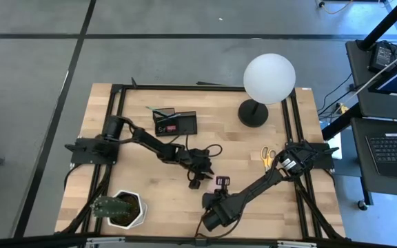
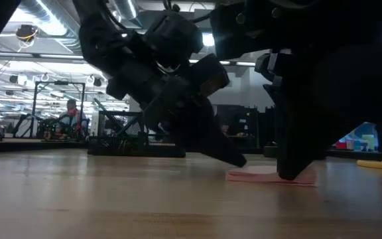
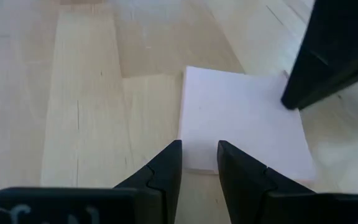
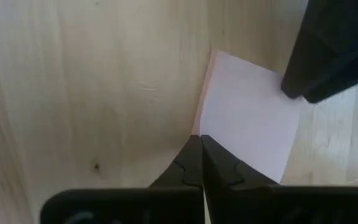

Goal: Pick and place office supplies into organizer
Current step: Put the pink sticky notes into the desk organizer

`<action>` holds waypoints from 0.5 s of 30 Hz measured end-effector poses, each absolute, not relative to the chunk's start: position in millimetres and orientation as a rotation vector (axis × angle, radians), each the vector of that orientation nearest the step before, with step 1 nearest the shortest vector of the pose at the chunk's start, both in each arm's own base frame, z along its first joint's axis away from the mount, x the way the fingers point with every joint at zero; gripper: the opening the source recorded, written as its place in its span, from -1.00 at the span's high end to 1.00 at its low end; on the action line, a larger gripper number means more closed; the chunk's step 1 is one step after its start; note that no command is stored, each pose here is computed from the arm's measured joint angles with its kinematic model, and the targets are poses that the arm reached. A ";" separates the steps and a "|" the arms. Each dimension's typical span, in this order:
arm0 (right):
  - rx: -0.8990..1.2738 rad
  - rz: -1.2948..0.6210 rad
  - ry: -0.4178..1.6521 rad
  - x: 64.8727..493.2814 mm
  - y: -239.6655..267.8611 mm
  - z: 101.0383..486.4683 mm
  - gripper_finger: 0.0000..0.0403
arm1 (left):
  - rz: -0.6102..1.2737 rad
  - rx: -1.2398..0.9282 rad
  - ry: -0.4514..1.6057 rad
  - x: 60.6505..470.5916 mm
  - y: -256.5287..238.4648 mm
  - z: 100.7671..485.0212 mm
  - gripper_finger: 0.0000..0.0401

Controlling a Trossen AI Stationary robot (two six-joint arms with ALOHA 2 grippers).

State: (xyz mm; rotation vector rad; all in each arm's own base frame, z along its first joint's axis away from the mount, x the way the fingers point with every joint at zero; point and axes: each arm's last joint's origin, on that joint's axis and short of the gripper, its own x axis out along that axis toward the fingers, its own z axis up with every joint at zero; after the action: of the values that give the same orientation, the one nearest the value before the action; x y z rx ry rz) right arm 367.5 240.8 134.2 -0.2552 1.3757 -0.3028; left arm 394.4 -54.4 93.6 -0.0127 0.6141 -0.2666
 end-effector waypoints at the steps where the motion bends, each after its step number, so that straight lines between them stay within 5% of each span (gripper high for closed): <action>1: -0.257 -0.301 1.375 367.5 240.8 134.2 1.00 | -0.267 -0.013 0.613 395.9 -54.6 93.3 0.51; 15: -0.252 -0.291 1.378 367.3 241.7 134.7 1.00 | -0.231 0.013 0.671 394.2 -73.8 75.6 0.51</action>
State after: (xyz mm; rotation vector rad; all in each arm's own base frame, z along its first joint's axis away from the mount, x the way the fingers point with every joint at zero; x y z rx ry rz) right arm 367.3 241.7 134.7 -0.2521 1.3781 -0.2915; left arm 394.2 -73.8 75.6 0.0130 0.6705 -0.2306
